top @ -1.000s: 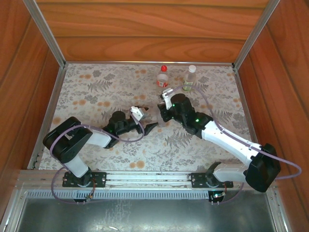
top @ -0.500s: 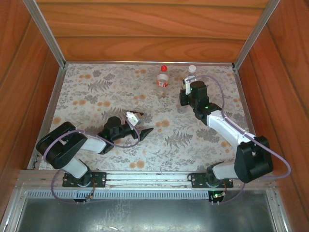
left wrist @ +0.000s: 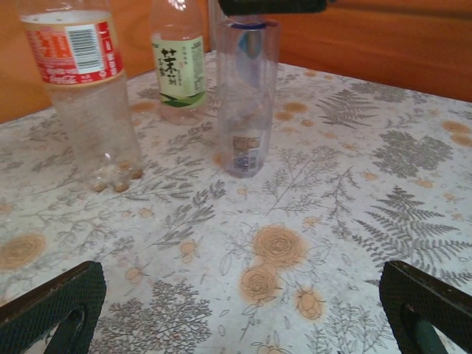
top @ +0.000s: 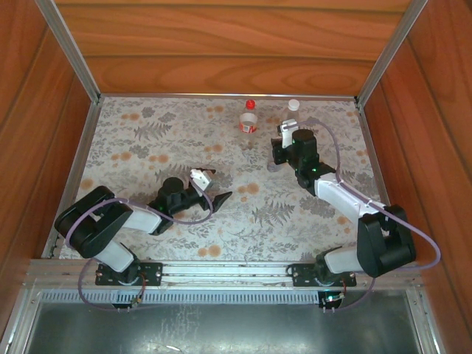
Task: Screw on the bottle caps
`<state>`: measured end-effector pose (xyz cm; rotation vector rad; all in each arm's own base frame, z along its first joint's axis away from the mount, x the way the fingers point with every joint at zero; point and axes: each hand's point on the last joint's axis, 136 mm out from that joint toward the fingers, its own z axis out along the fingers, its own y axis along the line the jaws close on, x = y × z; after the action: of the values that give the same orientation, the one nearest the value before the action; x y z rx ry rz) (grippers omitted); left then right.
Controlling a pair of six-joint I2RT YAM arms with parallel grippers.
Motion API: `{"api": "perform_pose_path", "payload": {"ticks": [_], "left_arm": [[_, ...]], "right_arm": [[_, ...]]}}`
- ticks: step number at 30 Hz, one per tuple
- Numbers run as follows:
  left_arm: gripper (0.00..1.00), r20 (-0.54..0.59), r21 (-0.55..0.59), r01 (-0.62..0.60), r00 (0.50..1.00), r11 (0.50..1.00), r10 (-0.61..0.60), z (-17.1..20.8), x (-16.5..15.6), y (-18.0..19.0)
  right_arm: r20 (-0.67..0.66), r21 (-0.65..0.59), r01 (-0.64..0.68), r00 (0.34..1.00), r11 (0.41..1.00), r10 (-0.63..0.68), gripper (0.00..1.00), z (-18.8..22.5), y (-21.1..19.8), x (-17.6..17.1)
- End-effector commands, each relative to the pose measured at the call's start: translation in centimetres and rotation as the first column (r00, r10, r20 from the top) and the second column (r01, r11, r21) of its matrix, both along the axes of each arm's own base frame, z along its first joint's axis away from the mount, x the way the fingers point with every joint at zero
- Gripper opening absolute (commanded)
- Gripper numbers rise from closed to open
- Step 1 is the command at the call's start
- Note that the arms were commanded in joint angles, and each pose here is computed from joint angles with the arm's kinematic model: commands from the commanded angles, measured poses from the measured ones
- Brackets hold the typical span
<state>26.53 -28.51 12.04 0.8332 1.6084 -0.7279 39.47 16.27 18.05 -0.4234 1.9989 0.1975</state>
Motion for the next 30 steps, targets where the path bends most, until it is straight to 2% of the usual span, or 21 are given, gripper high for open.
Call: {"api": "perform_pose_path", "payload": {"ticks": [1,8,10,12,14,17,19,23,26,30], "left_arm": [[1.0,0.019,-0.022,-0.083,0.996,0.996,0.084,1.2,1.4,1.2],[1.0,0.05,0.017,-0.3,0.953,0.954,0.299,2.3,4.5,6.1],[1.0,0.072,0.063,-0.378,0.925,0.924,0.374,2.8,5.2,8.2],[1.0,0.116,0.126,-0.477,0.878,0.87,0.465,3.1,5.9,10.9],[1.0,0.129,0.124,-0.592,0.805,0.796,0.579,3.7,6.5,14.2],[1.0,0.043,0.013,-0.668,0.744,0.744,0.667,4.9,6.6,18.0],[1.0,0.044,-0.003,-0.694,0.719,0.72,0.694,5.2,6.6,19.4],[1.0,0.095,0.045,-0.718,0.695,0.694,0.713,5.1,6.1,20.5],[1.0,0.109,0.074,-0.752,0.659,0.655,0.745,5.1,5.8,21.8],[1.0,0.107,0.142,-0.838,0.542,0.526,0.834,3.3,5.5,25.5]], "right_arm": [[0.021,0.003,-0.017,1.0,1.0,0.017,0.59,0.7,-0.1,-0.4],[0.078,0.038,0.029,0.996,0.999,-0.032,0.89,3.6,-2.2,-1.5],[0.091,0.049,0.071,0.993,0.996,-0.075,0.95,3.9,-3.7,-1.8],[0.108,0.059,0.14,0.983,0.988,-0.145,0.99,3.9,-5.8,-2.0],[0.112,0.087,0.211,0.969,0.974,-0.22,1.0,3.6,-8.0,-2.4],[0.116,0.137,0.28,0.948,0.95,-0.296,1.0,2.9,-10.5,-3.4],[0.109,0.159,0.283,0.947,0.946,-0.302,1.0,2.6,-11.2,-4.0],[0.099,0.183,0.245,0.959,0.952,-0.266,1.0,2.3,-10.9,-5.1],[0.083,0.187,0.247,0.96,0.951,-0.266,1.0,1.6,-11.3,-5.5],[0.069,0.173,0.308,0.944,0.935,-0.323,1.0,-0.2,-13.2,-4.6]]}}
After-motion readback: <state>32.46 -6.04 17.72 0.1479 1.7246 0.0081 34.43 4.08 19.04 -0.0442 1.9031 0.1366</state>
